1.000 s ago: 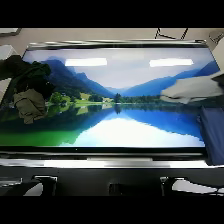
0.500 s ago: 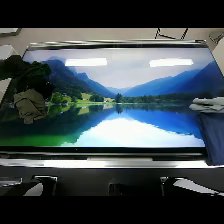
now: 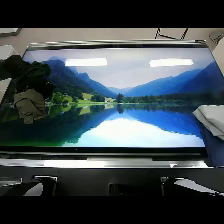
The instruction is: Fold the clothes and pants, and hang the long-sleeved shirts on hangers.
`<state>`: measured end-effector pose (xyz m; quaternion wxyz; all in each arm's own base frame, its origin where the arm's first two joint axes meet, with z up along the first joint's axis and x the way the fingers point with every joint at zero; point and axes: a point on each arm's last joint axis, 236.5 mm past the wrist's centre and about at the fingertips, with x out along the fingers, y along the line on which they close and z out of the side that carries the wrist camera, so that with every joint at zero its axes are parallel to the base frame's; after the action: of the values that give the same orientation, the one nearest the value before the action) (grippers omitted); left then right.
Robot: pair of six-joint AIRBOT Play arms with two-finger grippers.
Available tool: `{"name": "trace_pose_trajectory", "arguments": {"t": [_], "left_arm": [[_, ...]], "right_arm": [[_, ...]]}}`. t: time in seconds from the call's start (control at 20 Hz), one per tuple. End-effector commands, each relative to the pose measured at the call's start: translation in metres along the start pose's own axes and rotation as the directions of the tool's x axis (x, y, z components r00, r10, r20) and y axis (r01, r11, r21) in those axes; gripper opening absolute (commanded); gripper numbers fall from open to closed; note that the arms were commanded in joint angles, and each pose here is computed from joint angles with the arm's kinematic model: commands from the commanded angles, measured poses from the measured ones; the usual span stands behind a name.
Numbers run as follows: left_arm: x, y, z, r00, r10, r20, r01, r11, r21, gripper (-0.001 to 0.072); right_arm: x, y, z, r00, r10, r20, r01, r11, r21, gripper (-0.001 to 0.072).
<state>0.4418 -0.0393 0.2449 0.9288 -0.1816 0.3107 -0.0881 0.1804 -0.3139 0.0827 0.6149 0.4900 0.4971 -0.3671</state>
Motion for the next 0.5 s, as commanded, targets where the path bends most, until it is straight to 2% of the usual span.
{"name": "trace_pose_trajectory", "arguments": {"t": [0.0, 0.2, 0.25, 0.3, 0.35, 0.4, 0.45], "left_arm": [[0.0, 0.0, 0.0, 1.0, -0.002, -0.001, 0.002, 1.0, -0.001, 0.0035], [0.0, -0.001, 0.0, 1.0, -0.004, -0.001, 0.004, 1.0, -0.003, 0.0035], [0.0, -0.003, 0.0, 1.0, -0.014, -0.001, 0.013, 1.0, -0.009, 0.0035], [0.0, -0.004, 0.0, 1.0, -0.016, -0.001, 0.016, 1.0, -0.01, 0.0035], [0.001, -0.005, -0.001, 1.0, -0.018, -0.001, 0.018, 1.0, -0.007, 0.0035], [0.001, -0.008, 0.0, 1.0, -0.023, 0.003, 0.023, 1.0, -0.004, 0.0035], [0.001, -0.012, 0.004, 0.999, -0.03, 0.018, 0.03, 1.0, 0.002, 0.0034]], "right_arm": [[0.045, -0.049, -0.025, 0.981, -0.151, -0.118, 0.156, 0.987, 0.035, 0.0038], [0.084, -0.074, -0.039, 0.965, -0.212, -0.157, 0.22, 0.975, 0.038, 0.0039], [0.089, -0.076, -0.042, 0.963, -0.212, -0.165, 0.221, 0.975, 0.039, 0.006], [0.091, -0.076, -0.044, 0.963, -0.211, -0.17, 0.22, 0.975, 0.038, 0.03], [0.09, -0.074, -0.043, 0.965, -0.203, -0.166, 0.207, 0.978, 0.008, 0.0631], [0.085, -0.067, -0.04, 0.971, -0.184, -0.151, 0.18, 0.983, -0.042, 0.0707], [0.072, -0.059, -0.027, 0.981, -0.166, -0.099, 0.161, 0.985, -0.055, 0.0709]]}}
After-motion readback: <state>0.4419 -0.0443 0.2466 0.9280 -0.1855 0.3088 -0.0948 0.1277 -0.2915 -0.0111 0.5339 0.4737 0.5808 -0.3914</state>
